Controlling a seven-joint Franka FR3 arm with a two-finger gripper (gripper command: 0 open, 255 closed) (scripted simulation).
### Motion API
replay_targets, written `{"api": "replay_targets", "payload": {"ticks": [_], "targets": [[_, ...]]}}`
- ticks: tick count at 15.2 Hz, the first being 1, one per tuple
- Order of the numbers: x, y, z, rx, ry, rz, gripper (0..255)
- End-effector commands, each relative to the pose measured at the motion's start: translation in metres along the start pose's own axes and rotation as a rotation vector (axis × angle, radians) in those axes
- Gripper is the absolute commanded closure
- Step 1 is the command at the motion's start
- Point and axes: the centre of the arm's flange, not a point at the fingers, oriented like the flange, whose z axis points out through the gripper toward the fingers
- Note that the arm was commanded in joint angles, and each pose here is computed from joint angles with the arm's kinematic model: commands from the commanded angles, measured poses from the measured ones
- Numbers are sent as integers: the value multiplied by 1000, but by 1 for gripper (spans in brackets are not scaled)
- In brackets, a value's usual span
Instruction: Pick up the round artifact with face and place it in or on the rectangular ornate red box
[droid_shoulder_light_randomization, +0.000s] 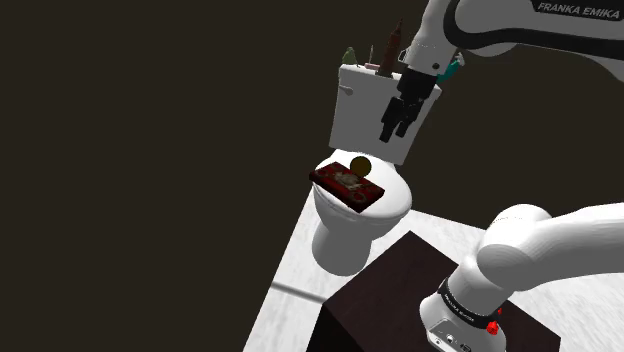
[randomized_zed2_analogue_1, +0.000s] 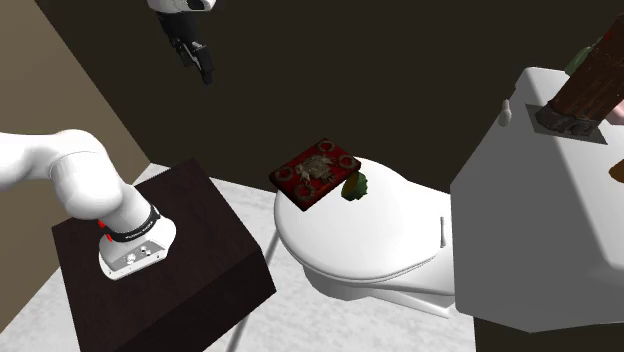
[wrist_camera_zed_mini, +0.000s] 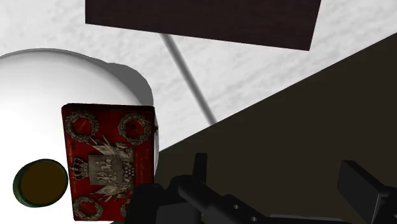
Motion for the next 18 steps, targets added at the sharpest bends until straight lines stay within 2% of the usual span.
{"api": "replay_targets", "payload": {"ticks": [1, 18], "targets": [[0, 0, 0, 0, 0, 0, 0], [82, 203, 90, 83, -19, -124, 0]]}}
